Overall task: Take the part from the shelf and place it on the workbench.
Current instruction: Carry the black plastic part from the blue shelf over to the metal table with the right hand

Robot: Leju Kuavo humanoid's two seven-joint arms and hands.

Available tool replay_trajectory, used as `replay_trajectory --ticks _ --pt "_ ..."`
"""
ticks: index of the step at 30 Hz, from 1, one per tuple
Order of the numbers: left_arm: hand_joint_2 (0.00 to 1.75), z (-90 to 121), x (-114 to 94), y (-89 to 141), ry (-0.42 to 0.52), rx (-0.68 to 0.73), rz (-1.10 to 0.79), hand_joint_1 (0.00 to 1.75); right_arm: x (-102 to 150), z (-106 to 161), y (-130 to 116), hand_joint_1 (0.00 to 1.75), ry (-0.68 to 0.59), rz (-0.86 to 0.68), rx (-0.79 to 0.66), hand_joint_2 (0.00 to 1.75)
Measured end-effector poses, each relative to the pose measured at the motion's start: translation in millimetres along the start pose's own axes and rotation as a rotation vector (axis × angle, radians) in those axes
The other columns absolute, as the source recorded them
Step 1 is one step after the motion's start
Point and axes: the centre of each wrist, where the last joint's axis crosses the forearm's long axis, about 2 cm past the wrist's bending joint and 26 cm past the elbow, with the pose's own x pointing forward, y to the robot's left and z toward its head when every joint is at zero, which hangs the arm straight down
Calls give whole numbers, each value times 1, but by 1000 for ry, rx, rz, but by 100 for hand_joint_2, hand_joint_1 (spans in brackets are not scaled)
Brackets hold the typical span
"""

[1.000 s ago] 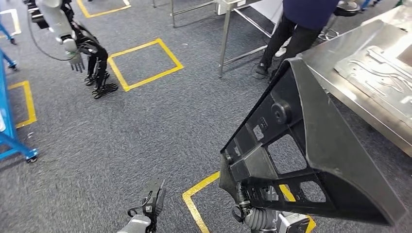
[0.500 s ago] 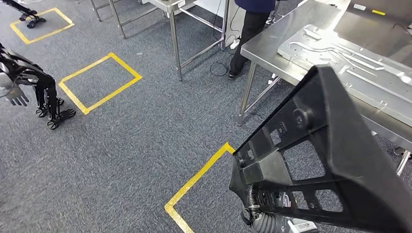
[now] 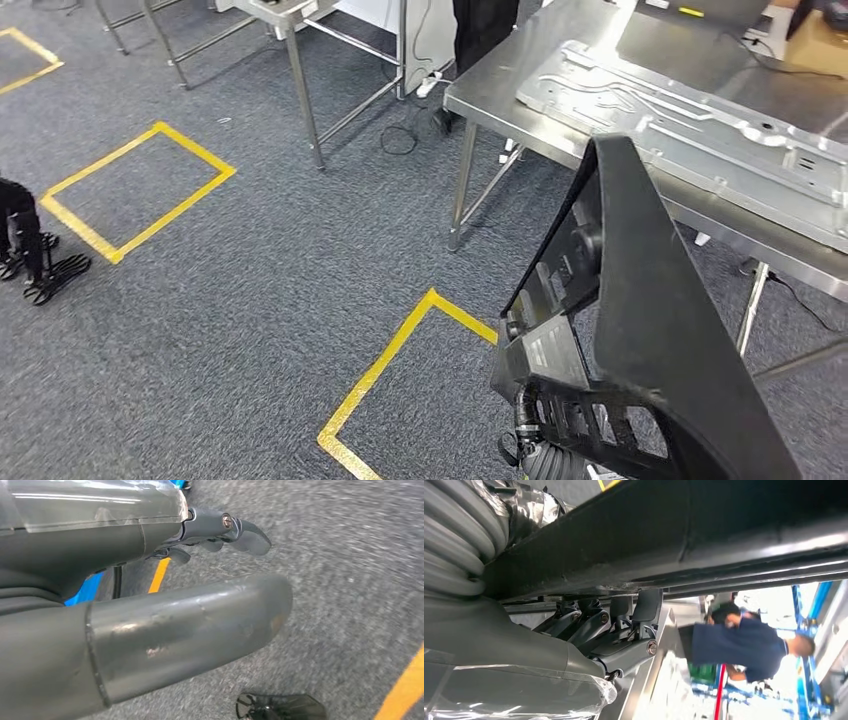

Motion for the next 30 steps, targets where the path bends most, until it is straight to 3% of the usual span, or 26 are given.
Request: replay_trajectory --ticks 8,16,24,30 --pt "0 0 1 -2 4 6 -5 0 3 -1 0 175 -8 -1 -10 175" --pt "0 0 1 1 142 108 -56 0 4 -2 0 175 -6 48 -17 175" --pt "0 1 0 -2 -1 -29 18 0 5 -1 0 175 -19 121 -18 175" --pt "0 3 -5 -2 10 -44 32 0 5 -1 0 175 -13 150 -29 175"
